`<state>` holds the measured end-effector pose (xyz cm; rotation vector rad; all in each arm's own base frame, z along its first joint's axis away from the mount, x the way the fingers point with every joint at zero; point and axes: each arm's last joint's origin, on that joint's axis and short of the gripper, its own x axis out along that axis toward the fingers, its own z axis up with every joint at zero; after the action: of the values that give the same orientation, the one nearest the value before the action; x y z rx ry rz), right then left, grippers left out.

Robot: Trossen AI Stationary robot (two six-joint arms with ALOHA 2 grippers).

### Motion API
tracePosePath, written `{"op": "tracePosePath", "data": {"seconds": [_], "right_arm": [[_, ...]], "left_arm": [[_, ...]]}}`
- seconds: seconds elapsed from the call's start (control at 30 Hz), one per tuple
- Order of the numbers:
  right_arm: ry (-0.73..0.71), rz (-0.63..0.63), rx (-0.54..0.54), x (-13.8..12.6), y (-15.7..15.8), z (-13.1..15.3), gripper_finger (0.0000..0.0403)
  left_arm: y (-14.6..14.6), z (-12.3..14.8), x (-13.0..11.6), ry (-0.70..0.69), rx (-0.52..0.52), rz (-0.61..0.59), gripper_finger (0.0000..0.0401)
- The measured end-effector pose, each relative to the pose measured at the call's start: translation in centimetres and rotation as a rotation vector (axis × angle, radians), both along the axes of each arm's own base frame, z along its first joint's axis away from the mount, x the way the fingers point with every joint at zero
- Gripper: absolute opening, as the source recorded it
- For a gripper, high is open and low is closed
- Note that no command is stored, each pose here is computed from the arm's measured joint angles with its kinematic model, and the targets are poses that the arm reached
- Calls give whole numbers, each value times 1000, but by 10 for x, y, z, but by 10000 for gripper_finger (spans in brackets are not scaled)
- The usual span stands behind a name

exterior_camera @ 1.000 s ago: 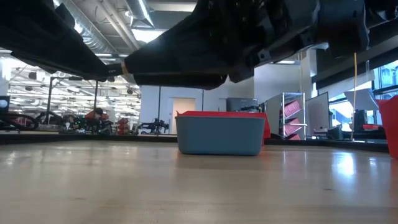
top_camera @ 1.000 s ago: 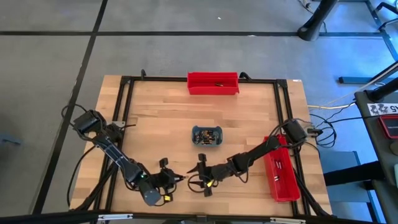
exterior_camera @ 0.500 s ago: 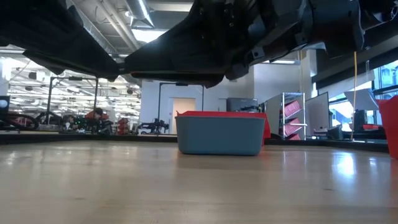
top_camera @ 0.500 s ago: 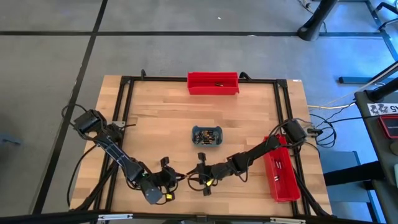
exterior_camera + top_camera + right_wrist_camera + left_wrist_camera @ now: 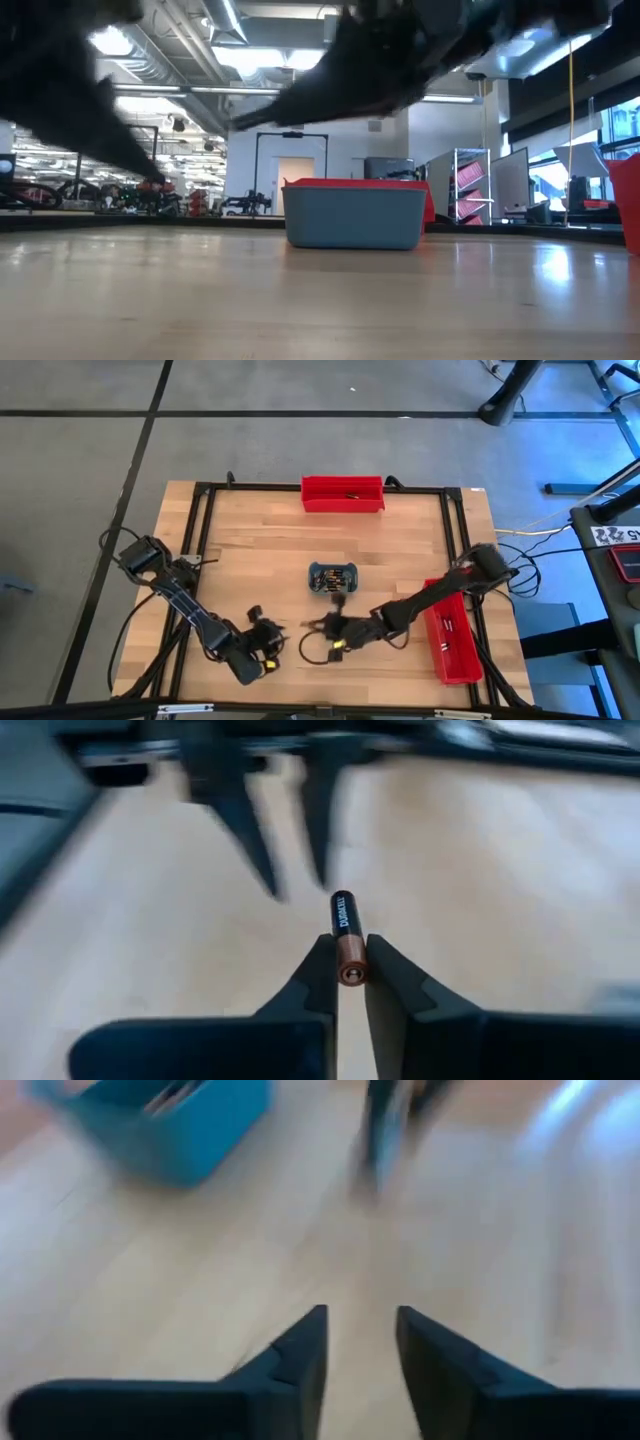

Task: Sort batteries
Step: Put the black battery into the blue bin

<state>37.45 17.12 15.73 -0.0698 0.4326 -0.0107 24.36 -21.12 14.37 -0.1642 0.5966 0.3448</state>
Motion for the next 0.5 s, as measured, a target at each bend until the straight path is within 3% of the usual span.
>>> {"op": "tracePosePath", "data": {"seconds": [0.13, 0.27, 0.37, 0.5], "right_arm": [[108, -163, -67, -24, -16, 34, 23], [157, -271, -42, -45, -44, 72, 23], [213, -340, 9, -52, -74, 85, 23], [339, -355, 98, -46, -111, 75, 23]], "left_arm": [[11, -10, -20, 96, -33, 177, 161], [17, -13, -37, 110, -74, 332, 190], [14, -13, -43, 102, -94, 352, 195], [9, -13, -47, 102, -95, 328, 195]]}}
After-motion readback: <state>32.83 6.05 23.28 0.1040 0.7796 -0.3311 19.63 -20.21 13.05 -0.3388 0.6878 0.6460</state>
